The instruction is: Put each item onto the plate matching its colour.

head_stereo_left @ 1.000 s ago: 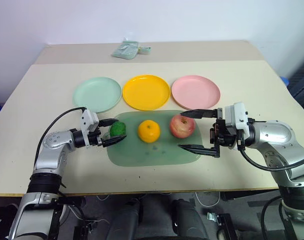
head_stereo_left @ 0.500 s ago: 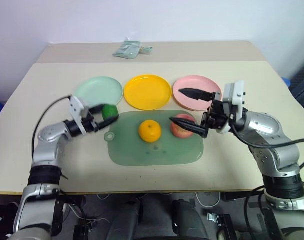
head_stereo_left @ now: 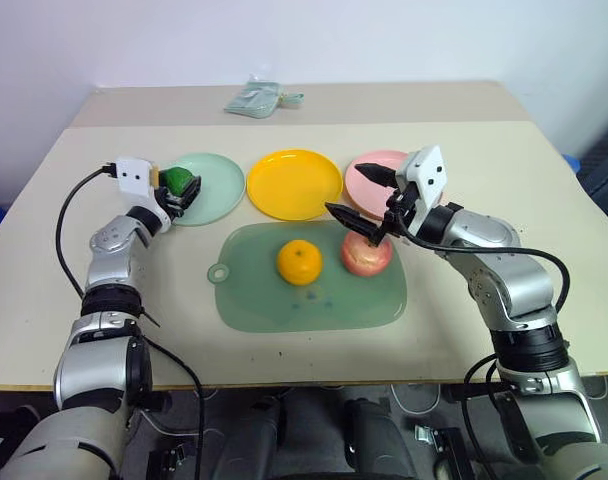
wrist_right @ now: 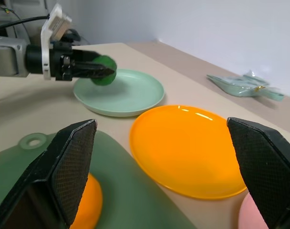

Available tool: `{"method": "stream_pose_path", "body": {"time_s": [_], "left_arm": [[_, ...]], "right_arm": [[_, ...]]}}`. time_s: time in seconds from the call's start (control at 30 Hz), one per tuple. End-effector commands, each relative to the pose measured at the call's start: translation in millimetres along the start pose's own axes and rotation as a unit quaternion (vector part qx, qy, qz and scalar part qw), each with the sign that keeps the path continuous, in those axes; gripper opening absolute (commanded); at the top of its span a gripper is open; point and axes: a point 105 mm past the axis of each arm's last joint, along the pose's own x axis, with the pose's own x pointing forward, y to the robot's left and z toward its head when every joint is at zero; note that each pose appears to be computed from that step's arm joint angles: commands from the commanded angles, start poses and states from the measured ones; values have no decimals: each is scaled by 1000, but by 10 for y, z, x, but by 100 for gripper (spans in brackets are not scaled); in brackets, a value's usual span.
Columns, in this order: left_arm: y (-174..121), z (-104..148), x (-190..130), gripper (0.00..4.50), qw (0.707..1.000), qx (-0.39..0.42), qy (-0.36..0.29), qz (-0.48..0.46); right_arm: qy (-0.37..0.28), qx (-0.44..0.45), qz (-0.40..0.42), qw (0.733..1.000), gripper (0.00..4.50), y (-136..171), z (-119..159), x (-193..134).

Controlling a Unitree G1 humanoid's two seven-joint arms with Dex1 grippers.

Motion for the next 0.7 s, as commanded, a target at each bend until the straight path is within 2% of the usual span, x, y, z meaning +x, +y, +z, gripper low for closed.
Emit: {"method": "stream_pose_path", "body": {"time_s": [0.03,0.1,0.13,0.27,0.4,0.47,0.53,0.7], "left_arm": [[40,152,66,342,999,35,-17,22],[11,150,81,430,999,45,-17,16],[6,168,86,441,999,46,-21,15],[-27,275,86,441,998,51,-46,-4],[-293,524,45,441,987,35,-106,-112],[-528,596,-28,441,972,11,-119,-204],[-805,630,-173,441,944,25,-134,-301],[-1359,538,-573,441,863,-33,-99,-494]], "right_arm": [[-22,-29,-1,999,450,-17,145,-25],[-19,-36,2,999,450,-9,128,-36],[-18,-37,2,999,450,-7,122,-39],[-22,-35,2,999,450,-19,127,-43],[-28,-11,36,999,450,46,145,-80],[-46,11,77,996,450,158,204,-130],[-48,11,83,995,450,175,221,-148],[-6,21,208,978,450,446,150,-527]]}}
